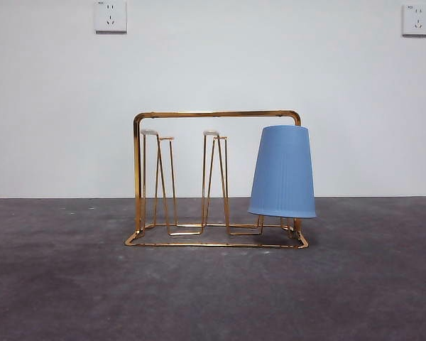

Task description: Pick up cup 1,put cup 1 in the cup rack,pick up cup 2,put cup 2 in the cup rack

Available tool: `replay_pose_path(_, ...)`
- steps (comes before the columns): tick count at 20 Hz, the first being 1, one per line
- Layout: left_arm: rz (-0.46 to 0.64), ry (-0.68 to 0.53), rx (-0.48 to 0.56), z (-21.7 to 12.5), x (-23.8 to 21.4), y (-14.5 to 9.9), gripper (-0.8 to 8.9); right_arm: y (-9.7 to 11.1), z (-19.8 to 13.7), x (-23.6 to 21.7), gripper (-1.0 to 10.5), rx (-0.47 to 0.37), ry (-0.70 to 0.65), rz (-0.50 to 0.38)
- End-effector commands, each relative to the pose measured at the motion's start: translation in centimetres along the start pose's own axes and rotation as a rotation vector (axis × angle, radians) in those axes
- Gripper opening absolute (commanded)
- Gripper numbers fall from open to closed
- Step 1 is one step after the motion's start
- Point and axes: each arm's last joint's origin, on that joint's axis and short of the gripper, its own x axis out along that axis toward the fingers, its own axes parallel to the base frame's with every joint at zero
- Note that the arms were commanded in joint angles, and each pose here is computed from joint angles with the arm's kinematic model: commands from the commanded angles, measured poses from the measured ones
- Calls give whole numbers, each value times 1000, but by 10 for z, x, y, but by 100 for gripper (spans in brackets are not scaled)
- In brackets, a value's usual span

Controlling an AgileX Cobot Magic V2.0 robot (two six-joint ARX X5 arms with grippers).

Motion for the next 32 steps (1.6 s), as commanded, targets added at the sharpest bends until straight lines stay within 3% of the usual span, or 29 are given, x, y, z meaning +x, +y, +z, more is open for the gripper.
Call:
replay_pose_path(1,-33,-1,16,-9,19,0,477,0,-1,3,-12,54,4,54)
replay_pose_path(13,-99,-65,5,-33,68,1,478,12,-2,5,-12,74,20,202)
replay_pose_path(22,-165,-183,5,-23,69,-2,477,12,-6,5,-12,63,55,199)
replay_pose_path(32,-212,-177,-3,-29,77,-3,471,12,-5,7,-12,55,36,220)
